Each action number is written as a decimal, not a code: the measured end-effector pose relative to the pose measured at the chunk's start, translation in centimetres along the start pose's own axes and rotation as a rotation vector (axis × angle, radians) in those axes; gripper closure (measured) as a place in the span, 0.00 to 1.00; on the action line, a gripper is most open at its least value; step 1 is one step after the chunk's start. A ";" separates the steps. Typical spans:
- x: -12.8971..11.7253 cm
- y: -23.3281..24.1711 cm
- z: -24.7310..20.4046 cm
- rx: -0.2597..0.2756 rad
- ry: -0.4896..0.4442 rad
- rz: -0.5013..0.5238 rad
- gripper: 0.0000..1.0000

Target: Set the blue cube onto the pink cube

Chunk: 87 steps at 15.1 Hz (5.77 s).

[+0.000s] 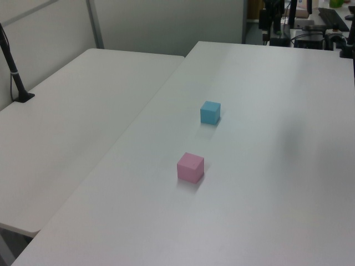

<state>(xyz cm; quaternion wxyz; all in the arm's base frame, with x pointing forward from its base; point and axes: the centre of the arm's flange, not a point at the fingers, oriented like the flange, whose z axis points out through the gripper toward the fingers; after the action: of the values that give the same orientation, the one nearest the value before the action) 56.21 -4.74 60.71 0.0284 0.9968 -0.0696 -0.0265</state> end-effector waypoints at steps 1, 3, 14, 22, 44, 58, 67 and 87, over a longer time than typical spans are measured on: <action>0.0 0.0 0.0 0.000 0.000 0.000 0.00; 0.0 0.0 0.0 0.000 0.000 0.000 0.00; 0.0 0.1 0.0 0.000 0.000 0.001 0.00; 0.5 0.0 0.0 0.001 0.030 0.001 0.00; 14.2 -9.8 24.4 0.002 0.073 -0.120 0.00; 15.6 -12.0 26.4 0.039 0.150 -0.047 0.39; 9.1 -27.5 18.0 0.064 0.170 -0.181 0.39; 4.2 -40.5 16.9 0.089 0.243 -0.237 0.00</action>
<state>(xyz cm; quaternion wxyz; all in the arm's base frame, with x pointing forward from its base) 65.00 33.85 41.22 -0.0111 0.9942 0.0511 0.0941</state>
